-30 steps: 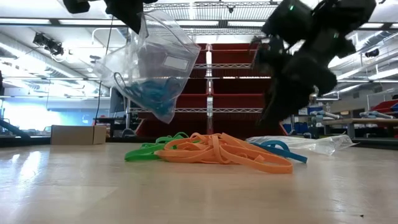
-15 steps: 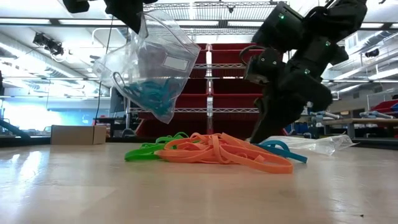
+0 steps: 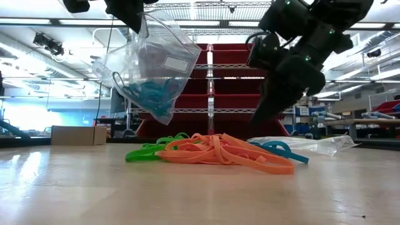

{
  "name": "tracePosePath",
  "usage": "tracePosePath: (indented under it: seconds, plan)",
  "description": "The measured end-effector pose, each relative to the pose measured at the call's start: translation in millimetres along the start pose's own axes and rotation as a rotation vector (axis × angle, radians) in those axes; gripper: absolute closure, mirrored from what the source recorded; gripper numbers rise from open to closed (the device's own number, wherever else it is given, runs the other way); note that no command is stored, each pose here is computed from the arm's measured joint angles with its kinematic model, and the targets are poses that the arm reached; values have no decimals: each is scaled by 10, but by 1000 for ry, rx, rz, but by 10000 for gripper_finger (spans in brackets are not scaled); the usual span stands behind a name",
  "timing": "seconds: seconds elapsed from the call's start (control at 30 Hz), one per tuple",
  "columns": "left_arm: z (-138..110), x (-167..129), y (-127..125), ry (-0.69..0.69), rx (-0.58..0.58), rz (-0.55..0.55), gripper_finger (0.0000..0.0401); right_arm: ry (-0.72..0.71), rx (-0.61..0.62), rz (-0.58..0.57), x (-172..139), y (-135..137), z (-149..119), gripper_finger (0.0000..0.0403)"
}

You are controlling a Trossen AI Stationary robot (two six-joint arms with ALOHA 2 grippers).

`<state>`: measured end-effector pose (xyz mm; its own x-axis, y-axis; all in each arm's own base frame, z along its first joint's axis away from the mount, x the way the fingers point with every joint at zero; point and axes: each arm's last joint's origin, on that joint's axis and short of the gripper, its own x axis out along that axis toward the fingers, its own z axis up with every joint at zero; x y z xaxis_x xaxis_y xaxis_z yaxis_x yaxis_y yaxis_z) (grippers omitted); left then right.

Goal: Sort rubber bands
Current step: Put the blue rubber band into the top left transparent zip bag

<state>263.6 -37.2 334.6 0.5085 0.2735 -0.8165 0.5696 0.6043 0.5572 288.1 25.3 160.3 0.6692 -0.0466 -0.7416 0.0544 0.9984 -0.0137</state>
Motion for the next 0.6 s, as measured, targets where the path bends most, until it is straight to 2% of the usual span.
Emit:
tracePosePath:
  seconds: [0.37, 0.47, 0.6]
  plan:
    - [6, 0, -1, -14, -9, -10, 400, 45, 51, 44, 69, 25, -54, 271]
    - [6, 0, -1, -14, -9, -10, 400, 50, 53, 44, 102, 26, -66, 259]
    - [12, 0, 5, -20, -12, -4, 400, 61, 54, 44, 174, 20, -89, 266]
